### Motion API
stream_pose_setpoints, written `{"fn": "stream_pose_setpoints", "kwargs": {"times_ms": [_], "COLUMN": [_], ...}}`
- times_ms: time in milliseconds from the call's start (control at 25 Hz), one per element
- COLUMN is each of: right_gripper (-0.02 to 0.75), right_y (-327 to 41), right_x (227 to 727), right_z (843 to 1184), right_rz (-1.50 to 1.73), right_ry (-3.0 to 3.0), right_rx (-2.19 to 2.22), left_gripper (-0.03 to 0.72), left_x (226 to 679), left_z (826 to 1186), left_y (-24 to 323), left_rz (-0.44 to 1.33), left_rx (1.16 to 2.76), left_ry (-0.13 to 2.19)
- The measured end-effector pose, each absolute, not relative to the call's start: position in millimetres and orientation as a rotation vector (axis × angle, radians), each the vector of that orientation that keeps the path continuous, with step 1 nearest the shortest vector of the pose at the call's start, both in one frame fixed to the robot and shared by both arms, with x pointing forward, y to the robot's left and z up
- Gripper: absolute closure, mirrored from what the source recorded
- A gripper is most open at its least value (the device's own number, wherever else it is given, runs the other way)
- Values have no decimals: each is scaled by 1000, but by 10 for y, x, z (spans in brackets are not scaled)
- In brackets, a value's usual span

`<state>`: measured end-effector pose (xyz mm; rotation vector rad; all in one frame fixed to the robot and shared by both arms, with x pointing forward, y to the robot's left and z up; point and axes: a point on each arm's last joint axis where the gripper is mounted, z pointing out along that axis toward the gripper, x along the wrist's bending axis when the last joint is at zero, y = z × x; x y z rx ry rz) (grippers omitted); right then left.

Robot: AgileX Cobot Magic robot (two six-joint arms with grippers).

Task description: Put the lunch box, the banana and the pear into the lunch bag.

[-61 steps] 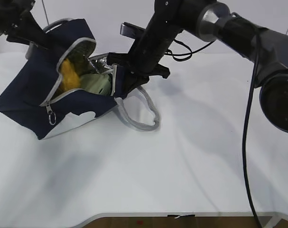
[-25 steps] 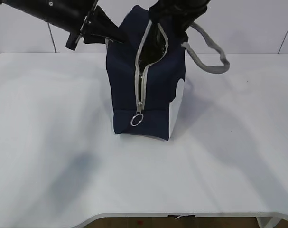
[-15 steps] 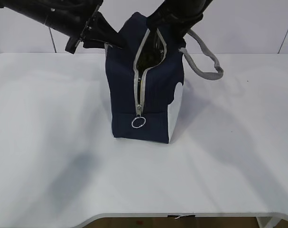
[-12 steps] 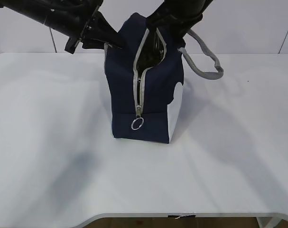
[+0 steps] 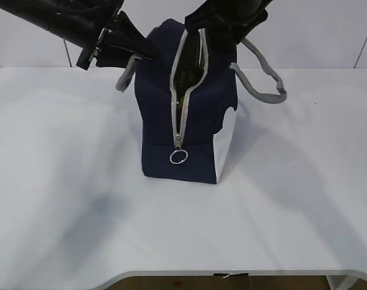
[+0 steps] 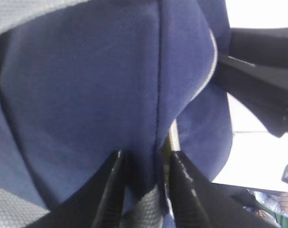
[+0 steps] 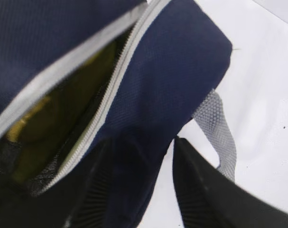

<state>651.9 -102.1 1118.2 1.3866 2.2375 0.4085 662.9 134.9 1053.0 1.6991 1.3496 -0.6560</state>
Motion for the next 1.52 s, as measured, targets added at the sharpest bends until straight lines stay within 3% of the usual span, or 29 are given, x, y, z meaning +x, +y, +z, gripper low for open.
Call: {"fn": "stream_pose_setpoints", "kwargs": {"times_ms": [360, 560, 920, 1240, 1520], "right_gripper": [339, 339, 346, 351, 352], "right_y": [-1106, -1115, -1235, -1316, -1383], "right_x": [6347, 6190, 5780, 5488, 5324], "right_z": [11547, 11771, 12197, 12050, 11677], "right_rz": [522, 645, 828, 799, 654], "right_ry": [2158, 2169, 2167, 2274, 2377], "right_rx": [1424, 1441, 1445, 1508, 1579], "left_gripper": [257, 248, 307, 318, 344], "left_x": [6619, 6534, 6207, 5831, 5561], "left_z": [10672, 10853, 11319, 11729, 11882], "left_y": [1518, 1545, 1794, 1834, 1842], "left_rz": [-588, -537, -189, 94, 164], "left_rx": [1703, 1727, 1957, 2096, 2125], "left_ry": [1354, 1324, 1337, 1304, 1273]}}
